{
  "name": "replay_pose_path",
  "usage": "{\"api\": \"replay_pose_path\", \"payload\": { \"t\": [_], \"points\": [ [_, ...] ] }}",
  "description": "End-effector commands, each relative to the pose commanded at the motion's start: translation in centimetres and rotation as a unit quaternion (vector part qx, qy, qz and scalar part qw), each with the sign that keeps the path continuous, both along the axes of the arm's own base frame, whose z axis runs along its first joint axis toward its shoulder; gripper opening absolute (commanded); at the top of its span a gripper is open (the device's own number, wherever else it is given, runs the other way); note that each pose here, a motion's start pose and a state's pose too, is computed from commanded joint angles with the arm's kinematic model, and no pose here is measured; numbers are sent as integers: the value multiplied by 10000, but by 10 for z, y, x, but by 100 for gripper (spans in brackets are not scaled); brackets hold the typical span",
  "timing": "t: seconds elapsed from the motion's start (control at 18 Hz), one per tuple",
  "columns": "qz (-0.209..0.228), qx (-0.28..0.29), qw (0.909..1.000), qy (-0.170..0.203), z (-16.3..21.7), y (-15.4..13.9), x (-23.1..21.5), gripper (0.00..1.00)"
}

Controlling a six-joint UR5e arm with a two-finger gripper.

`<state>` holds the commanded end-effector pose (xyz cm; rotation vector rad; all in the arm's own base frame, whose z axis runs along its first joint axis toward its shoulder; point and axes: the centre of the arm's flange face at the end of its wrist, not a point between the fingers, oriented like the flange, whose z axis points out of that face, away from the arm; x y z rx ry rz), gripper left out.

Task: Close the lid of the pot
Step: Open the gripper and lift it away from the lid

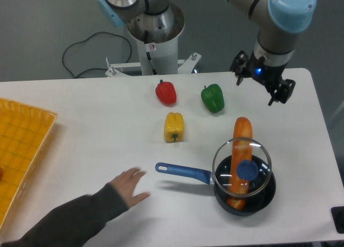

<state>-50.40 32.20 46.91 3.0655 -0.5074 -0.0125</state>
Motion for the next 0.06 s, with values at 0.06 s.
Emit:
{"api": "replay_pose_path", "payload": {
  "t": [0.06],
  "points": [
    [-31, -3, 10000, -8, -1, -1, 0, 100]
  ]
}}
